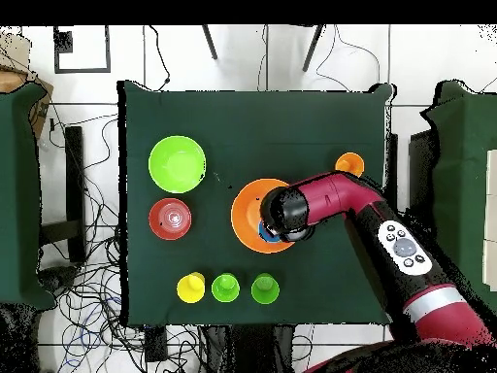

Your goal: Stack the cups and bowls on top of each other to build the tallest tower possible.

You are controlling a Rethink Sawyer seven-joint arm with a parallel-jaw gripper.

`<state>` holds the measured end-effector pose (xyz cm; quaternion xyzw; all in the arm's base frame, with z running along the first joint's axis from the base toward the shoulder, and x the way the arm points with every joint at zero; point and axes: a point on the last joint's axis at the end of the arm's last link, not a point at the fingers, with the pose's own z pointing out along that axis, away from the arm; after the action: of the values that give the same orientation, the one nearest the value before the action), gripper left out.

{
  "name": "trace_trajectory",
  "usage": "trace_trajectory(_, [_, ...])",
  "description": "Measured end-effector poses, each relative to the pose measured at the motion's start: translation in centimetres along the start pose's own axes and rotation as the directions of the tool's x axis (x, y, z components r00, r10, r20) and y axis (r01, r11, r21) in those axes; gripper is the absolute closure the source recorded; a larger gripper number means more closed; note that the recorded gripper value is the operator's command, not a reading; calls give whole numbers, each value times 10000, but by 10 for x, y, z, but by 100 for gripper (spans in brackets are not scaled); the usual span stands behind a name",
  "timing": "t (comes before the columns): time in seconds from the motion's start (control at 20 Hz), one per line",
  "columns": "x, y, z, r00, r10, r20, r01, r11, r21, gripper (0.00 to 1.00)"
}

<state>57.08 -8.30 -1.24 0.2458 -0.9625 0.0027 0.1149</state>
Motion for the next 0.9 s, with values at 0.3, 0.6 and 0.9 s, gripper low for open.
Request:
trace_trajectory(0.3, [-12, 13, 3, 9998, -219, -7, 219, 9998, -24, 100])
trace_trajectory(0.6, [-24, 27, 4, 9996, -277, 24, 278, 9993, -250, 100])
trace_trajectory(0.9, [-28, 23, 5, 9999, -59, 93, 63, 9991, -426, 100])
